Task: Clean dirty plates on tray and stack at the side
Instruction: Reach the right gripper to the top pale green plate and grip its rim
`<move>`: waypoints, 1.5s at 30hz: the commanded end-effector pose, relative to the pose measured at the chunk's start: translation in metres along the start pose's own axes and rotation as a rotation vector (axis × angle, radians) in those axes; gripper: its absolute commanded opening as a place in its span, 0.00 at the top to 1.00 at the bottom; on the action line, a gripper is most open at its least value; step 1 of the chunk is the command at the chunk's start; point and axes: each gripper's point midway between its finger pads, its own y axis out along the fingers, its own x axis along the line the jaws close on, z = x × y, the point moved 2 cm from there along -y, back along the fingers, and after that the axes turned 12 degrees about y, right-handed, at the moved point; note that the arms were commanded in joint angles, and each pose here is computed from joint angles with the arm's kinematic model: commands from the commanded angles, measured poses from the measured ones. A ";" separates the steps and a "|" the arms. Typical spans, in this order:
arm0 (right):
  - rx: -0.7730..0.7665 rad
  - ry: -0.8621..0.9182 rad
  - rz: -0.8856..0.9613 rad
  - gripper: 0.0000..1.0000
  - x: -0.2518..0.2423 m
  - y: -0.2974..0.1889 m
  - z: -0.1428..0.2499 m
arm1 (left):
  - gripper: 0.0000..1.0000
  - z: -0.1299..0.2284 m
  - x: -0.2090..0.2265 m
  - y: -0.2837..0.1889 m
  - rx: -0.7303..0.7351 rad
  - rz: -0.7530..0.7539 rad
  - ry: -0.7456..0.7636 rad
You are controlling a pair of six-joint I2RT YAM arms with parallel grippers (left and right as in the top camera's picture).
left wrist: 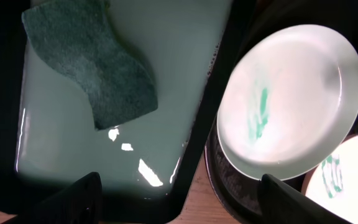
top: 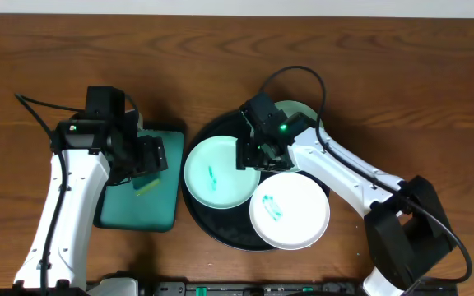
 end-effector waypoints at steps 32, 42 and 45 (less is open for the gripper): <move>-0.087 0.075 0.051 0.52 -0.015 0.040 0.020 | 0.20 -0.004 -0.003 -0.004 -0.015 0.007 -0.002; -0.087 0.140 0.128 0.68 -0.035 0.060 0.021 | 0.20 -0.004 -0.003 -0.003 -0.014 0.006 -0.002; -0.076 0.141 0.144 0.78 -0.039 0.074 0.021 | 0.20 -0.004 -0.003 -0.003 -0.014 0.006 -0.002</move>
